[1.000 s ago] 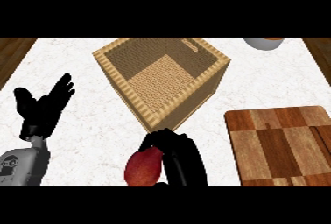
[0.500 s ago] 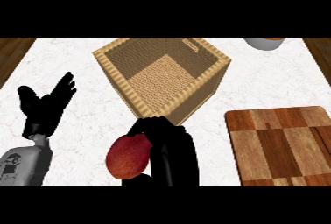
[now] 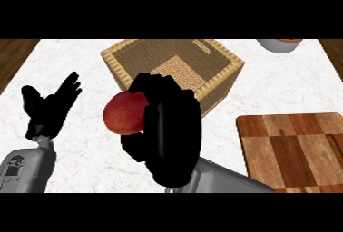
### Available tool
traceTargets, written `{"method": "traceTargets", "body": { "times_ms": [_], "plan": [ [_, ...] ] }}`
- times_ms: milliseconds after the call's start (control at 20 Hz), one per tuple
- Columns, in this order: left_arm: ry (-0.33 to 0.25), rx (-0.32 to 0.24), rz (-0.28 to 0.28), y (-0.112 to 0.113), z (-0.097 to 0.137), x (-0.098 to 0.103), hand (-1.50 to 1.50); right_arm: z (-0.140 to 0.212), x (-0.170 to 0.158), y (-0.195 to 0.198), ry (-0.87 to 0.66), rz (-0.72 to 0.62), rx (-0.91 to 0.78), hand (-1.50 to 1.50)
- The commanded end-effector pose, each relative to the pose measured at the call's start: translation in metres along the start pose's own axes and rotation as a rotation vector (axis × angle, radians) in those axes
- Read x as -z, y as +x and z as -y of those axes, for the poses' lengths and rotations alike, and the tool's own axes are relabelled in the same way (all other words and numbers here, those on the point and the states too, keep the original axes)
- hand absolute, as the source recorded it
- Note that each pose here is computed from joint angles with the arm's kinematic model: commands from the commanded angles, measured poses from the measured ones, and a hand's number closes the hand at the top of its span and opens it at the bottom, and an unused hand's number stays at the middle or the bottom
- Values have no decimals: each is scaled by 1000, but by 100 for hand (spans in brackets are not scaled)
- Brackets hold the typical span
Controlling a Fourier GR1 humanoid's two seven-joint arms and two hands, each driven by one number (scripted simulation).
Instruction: Pick the pear from the cutting board and place it in the basket
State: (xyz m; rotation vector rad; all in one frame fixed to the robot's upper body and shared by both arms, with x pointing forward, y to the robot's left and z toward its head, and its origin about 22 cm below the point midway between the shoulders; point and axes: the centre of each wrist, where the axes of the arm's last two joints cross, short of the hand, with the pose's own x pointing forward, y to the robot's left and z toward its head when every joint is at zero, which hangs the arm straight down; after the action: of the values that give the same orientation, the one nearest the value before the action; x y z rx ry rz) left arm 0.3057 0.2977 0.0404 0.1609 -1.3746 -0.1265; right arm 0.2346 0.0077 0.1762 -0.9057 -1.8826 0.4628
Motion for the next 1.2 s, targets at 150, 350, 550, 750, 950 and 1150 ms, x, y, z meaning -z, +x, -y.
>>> {"method": "traceTargets", "body": {
  "times_ms": [150, 350, 550, 750, 950, 1150],
  "plan": [
    [-10, 5, -4, 0, 1, 5, 0, 10, 43, 43, -116, -230, -94, 150],
    [-3, -10, 18, -11, 13, -2, 0, 0, 64, 44, -127, -290, -141, 150],
    [13, -13, 6, -13, -4, -1, 0, -9, 73, 49, -127, -284, -178, 150],
    [-12, -15, 16, -1, 11, -5, 0, -17, 86, 39, -123, -320, -137, 150],
    [40, -15, 26, -7, -14, -12, 0, -30, 70, 8, -115, -321, -85, 150],
    [49, -28, 6, -7, -2, -4, 0, -25, 100, -4, -252, -407, -128, 150]
  ]
}}
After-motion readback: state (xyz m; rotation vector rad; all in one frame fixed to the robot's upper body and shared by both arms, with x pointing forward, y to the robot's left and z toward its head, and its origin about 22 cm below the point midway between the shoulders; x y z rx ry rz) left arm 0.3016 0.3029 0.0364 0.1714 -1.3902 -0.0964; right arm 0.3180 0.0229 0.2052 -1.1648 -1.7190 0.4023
